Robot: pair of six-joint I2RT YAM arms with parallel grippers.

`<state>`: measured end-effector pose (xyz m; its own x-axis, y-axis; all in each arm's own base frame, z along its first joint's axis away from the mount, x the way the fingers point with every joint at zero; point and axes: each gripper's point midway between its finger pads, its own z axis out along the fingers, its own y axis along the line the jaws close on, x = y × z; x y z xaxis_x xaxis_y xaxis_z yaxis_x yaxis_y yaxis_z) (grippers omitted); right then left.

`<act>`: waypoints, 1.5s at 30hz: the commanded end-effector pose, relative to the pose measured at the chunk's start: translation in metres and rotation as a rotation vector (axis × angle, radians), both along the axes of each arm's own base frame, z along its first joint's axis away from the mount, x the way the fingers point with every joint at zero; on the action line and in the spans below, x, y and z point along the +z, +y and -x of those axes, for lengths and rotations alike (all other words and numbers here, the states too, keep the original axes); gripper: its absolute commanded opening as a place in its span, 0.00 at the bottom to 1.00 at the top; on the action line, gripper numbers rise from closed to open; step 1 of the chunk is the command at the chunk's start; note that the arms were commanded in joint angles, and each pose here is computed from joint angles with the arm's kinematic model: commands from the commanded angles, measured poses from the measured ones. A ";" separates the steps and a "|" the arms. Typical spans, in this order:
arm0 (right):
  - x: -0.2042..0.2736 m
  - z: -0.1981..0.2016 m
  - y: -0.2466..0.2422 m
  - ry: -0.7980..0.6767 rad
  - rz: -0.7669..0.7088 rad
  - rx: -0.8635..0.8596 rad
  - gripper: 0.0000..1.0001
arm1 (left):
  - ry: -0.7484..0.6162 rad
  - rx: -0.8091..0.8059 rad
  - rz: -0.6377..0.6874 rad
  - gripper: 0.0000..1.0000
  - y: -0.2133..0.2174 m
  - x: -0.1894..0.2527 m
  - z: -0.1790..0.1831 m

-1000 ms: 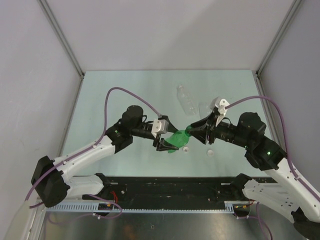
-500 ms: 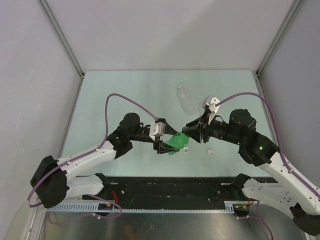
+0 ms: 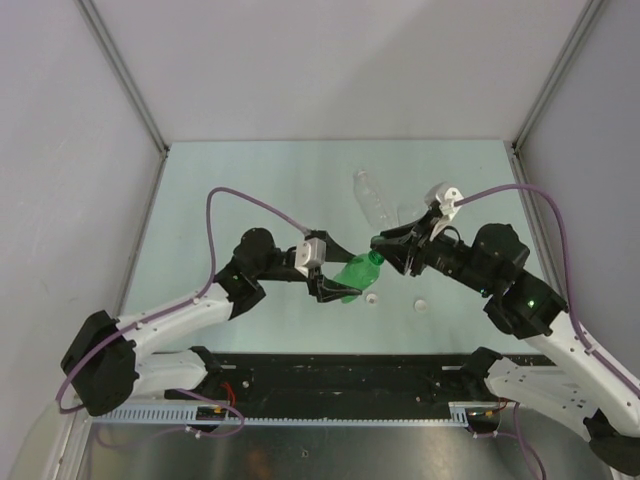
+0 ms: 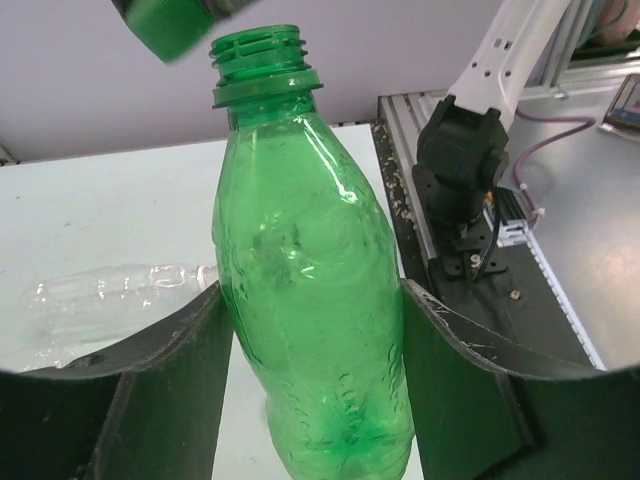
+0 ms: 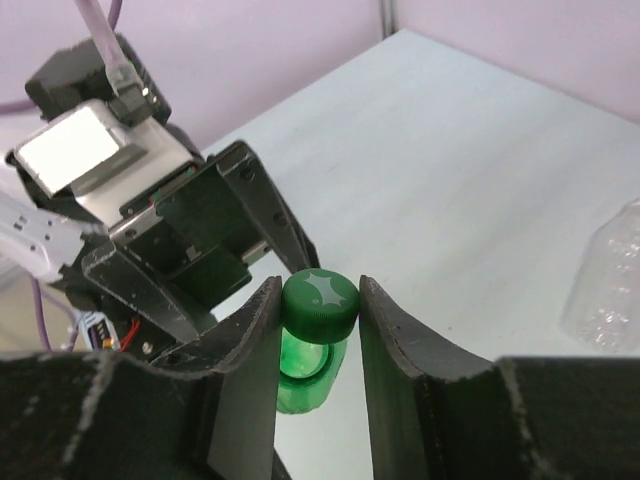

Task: Screw on the bottle caps
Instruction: Screw the bottle cap onto the plastic bottle.

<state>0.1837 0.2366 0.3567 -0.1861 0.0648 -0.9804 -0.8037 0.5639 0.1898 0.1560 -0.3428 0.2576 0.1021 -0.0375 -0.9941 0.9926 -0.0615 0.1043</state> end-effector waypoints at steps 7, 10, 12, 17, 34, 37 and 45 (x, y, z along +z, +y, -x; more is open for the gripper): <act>0.075 -0.007 -0.005 -0.164 -0.248 -0.057 0.00 | 0.121 0.069 0.172 0.00 -0.006 0.054 -0.002; 0.081 -0.005 -0.001 -0.184 -0.274 -0.032 0.00 | 0.170 0.097 0.228 0.00 -0.005 0.068 -0.005; 0.083 -0.004 -0.001 -0.194 -0.283 -0.026 0.00 | 0.195 0.118 0.274 0.00 -0.001 0.076 -0.007; 0.078 -0.004 -0.001 -0.189 -0.294 -0.029 0.00 | 0.179 0.100 0.345 0.00 0.006 0.088 0.000; 0.091 -0.007 0.002 -0.214 -0.379 -0.024 0.00 | 0.141 0.005 0.326 0.00 0.001 0.087 0.016; 0.097 -0.004 0.006 -0.220 -0.401 0.001 0.00 | 0.141 -0.005 0.322 0.00 0.000 0.087 0.017; 0.082 0.001 0.015 -0.169 -0.363 0.054 0.00 | 0.165 0.071 0.363 0.00 0.003 0.095 0.005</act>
<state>0.1901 0.2495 0.4342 -0.0268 0.3958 -0.9179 -0.8486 0.4763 0.2302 0.1457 -0.3439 0.3327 -0.0731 -0.3222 -0.9439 0.9973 -0.0256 -0.0685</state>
